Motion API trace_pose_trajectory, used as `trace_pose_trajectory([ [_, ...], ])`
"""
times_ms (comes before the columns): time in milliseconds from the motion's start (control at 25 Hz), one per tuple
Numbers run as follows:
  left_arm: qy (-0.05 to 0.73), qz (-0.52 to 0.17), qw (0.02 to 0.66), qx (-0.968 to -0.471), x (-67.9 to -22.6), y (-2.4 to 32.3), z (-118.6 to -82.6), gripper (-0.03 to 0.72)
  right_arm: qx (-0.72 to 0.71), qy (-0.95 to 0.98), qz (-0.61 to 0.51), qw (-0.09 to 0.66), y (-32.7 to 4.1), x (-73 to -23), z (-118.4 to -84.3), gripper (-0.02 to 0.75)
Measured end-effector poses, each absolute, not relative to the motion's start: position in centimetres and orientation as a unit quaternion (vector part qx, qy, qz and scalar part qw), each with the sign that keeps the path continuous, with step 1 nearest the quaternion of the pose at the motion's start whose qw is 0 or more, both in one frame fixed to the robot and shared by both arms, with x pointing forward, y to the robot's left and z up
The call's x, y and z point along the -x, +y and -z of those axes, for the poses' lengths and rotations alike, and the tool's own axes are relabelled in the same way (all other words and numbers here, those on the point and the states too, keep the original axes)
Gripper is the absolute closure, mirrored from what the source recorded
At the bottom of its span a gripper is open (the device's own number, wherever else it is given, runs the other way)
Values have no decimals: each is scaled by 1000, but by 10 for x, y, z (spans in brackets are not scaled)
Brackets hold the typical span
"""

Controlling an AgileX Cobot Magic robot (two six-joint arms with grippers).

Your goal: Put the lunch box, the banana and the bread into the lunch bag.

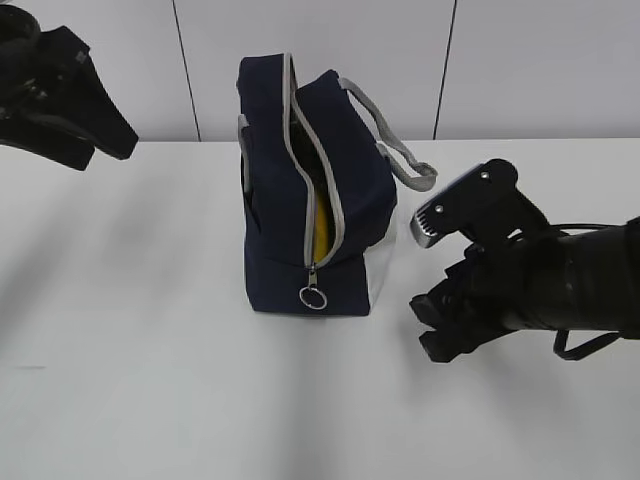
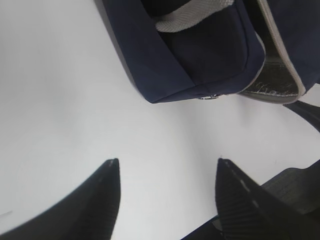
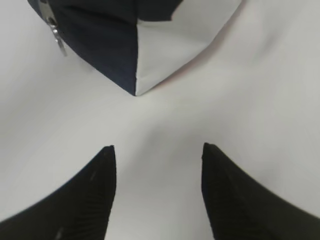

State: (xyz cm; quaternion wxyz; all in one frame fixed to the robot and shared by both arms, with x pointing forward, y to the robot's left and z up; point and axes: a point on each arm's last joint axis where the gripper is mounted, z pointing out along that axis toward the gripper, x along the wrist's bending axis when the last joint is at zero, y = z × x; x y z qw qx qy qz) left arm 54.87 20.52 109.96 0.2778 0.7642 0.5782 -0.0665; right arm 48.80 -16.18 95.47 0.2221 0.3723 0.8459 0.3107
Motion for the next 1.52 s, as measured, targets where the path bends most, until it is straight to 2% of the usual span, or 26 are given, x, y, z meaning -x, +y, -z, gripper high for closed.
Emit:
trace_pose_trajectory([
  [280, 579, 67, 278, -764, -549, 205, -1100, 254, -348, 860, -259, 269, -146, -472, -958, 315],
  [600, 581, 67, 278, -762, -549, 205, -1100, 255, -306, 859, -300, 280, -136, -459, -981, 321],
  [840, 582, 67, 278, -761, -549, 205, -1100, 255, -215, 856, -442, 161, -107, -440, -993, 323],
  [1000, 582, 70, 276, -762, -548, 205, -1100, 255, -191, 857, -469, 97, -96, -433, -987, 342],
  [1200, 581, 71, 275, -762, -548, 205, -1099, 255, -184, 882, -432, 26, -97, -426, -971, 334],
  [1360, 581, 72, 274, -763, -548, 205, -1099, 255, -222, 902, -370, -14, -119, -431, -961, 331],
  [1520, 581, 72, 274, -763, -548, 205, -1099, 255, -302, 897, -324, 12, -144, -448, -955, 331],
])
